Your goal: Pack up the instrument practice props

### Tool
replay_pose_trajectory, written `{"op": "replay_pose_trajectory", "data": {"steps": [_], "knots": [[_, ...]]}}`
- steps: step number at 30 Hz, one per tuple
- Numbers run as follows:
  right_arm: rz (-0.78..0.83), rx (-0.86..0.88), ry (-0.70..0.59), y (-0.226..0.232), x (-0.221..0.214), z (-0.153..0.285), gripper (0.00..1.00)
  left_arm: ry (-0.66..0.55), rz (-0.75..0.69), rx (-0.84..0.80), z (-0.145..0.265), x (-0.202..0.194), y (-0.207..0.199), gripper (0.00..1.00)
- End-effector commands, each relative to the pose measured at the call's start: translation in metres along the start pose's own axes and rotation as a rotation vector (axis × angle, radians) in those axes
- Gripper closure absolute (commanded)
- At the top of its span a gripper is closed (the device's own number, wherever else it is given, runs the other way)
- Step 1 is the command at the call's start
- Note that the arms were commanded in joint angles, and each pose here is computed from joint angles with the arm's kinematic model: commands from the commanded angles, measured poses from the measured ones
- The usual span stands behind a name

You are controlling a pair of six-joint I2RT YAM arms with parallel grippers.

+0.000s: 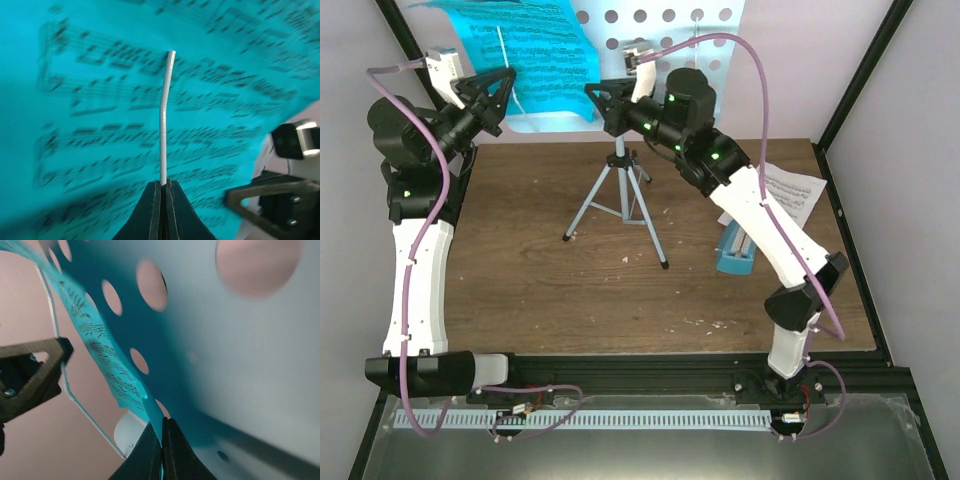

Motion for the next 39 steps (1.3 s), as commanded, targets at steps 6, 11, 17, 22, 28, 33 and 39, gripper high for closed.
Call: {"op": "replay_pose_trajectory", "data": {"steps": [6, 11, 17, 22, 28, 33, 39], "knots": [[0.17, -0.068, -0.295, 0.046, 0.101, 0.093, 0.99, 0.016, 0.004, 0.045, 0.0, 0.0, 0.006, 1.0], [0.213, -0.159, -0.423, 0.053, 0.125, 0.153, 0.99, 0.022, 0.017, 0.067, 0.0, -0.003, 0.012, 0.92], [0.25, -0.254, -0.53, 0.059, 0.141, 0.219, 0.99, 0.014, 0.02, 0.069, 0.001, 0.001, 0.013, 0.73], [0.266, -0.425, -0.574, 0.042, 0.14, 0.262, 0.99, 0.007, 0.018, 0.08, 0.007, 0.002, 0.013, 0.58], [0.239, -0.67, -0.507, -0.019, 0.12, 0.281, 0.99, 0.025, -0.042, 0.149, 0.017, 0.003, 0.018, 0.51], [0.135, -0.824, -0.395, -0.111, 0.096, 0.303, 0.99, 0.035, -0.05, 0.174, 0.024, 0.001, 0.016, 0.33], [-0.209, -0.723, -0.229, -0.229, 0.022, 0.32, 0.99, 0.063, -0.039, 0.239, 0.033, -0.014, 0.024, 0.17]]}}
Point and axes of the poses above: each gripper's point midway between its finger pads, its own z axis back along the fingers, its own y axis along the line the jaws close on, x = y × z, the point moved 1 cm from there along z, back along the fingers, and after that the axes turned 4 degrees about -z, right-handed, at the moved point
